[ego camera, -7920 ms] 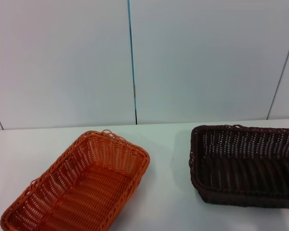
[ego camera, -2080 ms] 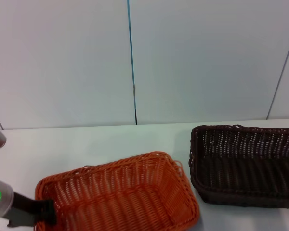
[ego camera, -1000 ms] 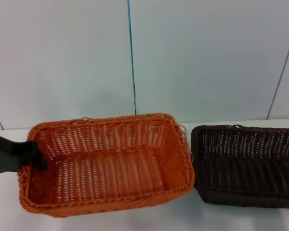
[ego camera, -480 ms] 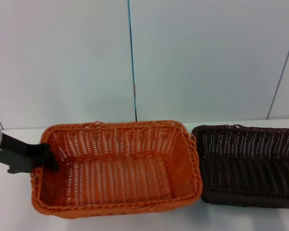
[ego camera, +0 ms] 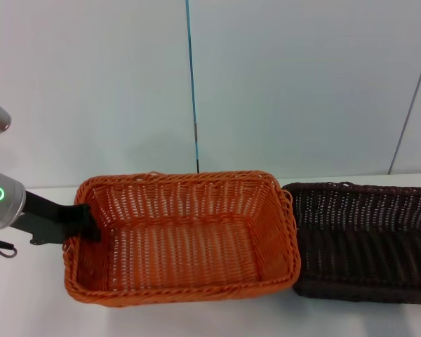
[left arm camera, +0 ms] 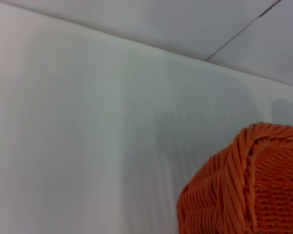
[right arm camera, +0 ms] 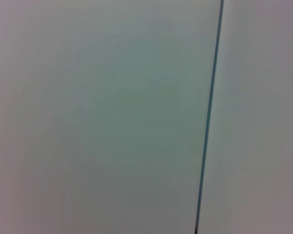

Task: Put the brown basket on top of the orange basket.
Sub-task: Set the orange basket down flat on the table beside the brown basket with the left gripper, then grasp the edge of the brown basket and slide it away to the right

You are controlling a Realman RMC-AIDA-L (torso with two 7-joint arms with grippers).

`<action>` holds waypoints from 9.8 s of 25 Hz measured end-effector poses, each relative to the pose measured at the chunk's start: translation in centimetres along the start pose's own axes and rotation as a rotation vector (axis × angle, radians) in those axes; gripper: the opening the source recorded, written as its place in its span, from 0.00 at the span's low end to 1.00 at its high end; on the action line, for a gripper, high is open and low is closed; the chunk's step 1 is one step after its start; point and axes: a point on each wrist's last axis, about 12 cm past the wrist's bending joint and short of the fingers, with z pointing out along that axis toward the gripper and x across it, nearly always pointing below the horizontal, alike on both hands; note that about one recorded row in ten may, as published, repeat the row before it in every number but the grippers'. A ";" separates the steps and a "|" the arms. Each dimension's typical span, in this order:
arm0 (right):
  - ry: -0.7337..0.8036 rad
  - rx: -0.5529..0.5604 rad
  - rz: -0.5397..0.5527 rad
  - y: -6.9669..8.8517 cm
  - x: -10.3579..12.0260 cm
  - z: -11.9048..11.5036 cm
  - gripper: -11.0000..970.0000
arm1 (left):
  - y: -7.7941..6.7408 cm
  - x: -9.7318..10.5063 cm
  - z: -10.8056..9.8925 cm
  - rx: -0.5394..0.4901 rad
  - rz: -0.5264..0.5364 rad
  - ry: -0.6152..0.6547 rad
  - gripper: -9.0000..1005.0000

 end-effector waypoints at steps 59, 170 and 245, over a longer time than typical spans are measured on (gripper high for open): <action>0.013 0.010 0.010 -0.5 0.5 -0.3 0.96 | 2.0 -1.0 0.6 -0.036 0.005 -0.059 0.13; -0.152 0.159 0.137 -0.1 5.9 1.7 0.96 | 2.0 12.6 1.0 -0.139 0.040 -1.210 0.90; -0.862 0.035 0.021 8.6 3.0 18.5 0.95 | 9.4 19.6 -2.7 -0.263 0.190 -1.142 0.91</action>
